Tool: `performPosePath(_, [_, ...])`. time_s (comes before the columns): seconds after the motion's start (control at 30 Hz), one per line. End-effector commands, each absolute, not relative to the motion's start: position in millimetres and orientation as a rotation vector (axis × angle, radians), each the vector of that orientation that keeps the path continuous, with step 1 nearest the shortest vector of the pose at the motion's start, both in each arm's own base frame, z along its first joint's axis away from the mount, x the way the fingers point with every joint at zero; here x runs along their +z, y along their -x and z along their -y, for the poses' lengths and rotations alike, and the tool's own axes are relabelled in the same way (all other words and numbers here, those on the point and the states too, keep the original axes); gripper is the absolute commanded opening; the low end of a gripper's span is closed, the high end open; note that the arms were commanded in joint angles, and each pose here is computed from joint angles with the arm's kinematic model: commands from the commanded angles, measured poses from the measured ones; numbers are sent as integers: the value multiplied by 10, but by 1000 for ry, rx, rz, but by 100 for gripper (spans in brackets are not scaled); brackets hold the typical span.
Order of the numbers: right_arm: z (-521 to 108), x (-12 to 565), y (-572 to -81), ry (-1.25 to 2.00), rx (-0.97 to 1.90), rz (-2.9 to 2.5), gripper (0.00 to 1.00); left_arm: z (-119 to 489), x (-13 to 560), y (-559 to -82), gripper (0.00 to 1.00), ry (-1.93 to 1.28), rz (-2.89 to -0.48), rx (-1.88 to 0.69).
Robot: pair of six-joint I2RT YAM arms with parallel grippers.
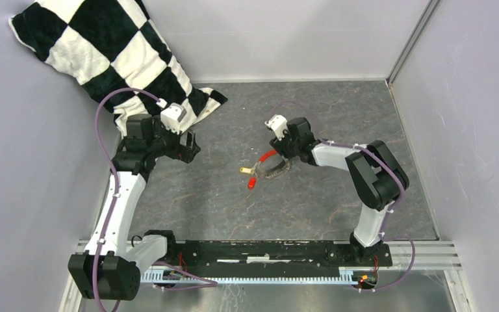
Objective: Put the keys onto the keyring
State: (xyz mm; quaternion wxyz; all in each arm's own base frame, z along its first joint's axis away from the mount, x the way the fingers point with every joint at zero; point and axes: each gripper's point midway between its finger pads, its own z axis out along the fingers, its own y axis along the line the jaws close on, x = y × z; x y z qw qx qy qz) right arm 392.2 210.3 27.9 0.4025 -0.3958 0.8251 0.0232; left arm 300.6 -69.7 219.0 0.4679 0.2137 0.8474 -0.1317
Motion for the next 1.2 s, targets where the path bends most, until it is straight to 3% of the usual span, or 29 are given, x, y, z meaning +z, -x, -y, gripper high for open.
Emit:
performPosePath(0.0, [-1838, 320, -4379, 903, -50, -2110, 68, 747, 2243, -3104, 100, -551, -1990, -337])
performPosePath(0.17, [-1908, 777, -4508, 849, 10, -2052, 74, 747, 2196, -3195, 100, -539, -1972, -335])
performPosePath(0.2, [-1905, 954, -4490, 826, 20, -2012, 93, 749, 2193, -3219, 100, -534, -1966, -336])
performPosePath(0.23, [-1874, 1083, -4438, 794, 26, -1984, 98, 756, 2194, -3243, 100, -525, -1957, -341])
performPosePath(0.37, [-1590, 1377, -4121, 639, 8, -1903, 98, 813, 2122, -3318, 100, -460, -1929, -403])
performPosePath(0.7, [73, 1402, -3257, -4, -393, -1678, 98, 633, 1441, -3447, 100, -357, -1815, -361])
performPosePath(0.9, [300, 1085, -3208, -41, -455, -1735, 98, 536, 1441, -3525, 100, -295, -1653, -309])
performPosePath(1.17, [412, 865, -3089, -24, -483, -1719, 98, 501, 1093, -3616, 100, -194, -1680, -369])
